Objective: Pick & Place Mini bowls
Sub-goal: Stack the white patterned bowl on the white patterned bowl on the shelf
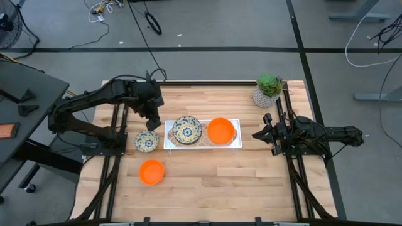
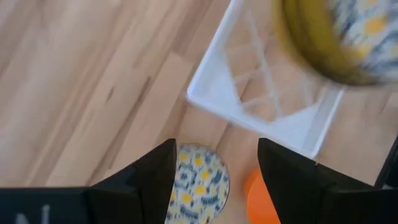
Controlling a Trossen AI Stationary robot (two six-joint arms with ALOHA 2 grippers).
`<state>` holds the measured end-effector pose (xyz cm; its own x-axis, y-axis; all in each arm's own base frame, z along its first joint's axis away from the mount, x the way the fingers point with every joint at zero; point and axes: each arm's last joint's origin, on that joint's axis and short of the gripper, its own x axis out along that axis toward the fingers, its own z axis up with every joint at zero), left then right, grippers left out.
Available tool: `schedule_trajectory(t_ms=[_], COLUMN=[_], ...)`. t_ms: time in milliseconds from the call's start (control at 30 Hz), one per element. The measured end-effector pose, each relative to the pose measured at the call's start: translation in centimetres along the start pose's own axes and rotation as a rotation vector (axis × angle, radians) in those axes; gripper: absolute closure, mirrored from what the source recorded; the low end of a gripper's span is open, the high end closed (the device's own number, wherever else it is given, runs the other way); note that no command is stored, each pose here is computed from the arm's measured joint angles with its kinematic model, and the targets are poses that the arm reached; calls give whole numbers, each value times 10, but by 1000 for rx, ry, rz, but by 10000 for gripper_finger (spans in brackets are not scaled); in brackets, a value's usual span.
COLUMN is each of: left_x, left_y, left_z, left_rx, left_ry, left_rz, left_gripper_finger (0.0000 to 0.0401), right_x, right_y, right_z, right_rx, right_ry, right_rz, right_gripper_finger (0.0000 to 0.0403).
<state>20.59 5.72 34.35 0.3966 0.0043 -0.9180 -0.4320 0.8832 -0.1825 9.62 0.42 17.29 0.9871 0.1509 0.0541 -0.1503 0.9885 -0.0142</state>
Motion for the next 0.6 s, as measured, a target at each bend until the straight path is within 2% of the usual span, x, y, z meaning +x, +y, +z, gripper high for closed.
schedule_trajectory(t_ms=[333, 600], left_x=[42, 58], left_y=[12, 22], left_z=[-25, -37], left_rx=[-12, 204], left_ry=[200, 272], left_rz=[4, 10], left_gripper_finger=[176, 176], right_x=[0, 0], right_y=[0, 0], right_z=[0, 0], right_rx=[0, 0], right_ry=[0, 0], right_rz=[0, 0], right_gripper_finger=[376, 376])
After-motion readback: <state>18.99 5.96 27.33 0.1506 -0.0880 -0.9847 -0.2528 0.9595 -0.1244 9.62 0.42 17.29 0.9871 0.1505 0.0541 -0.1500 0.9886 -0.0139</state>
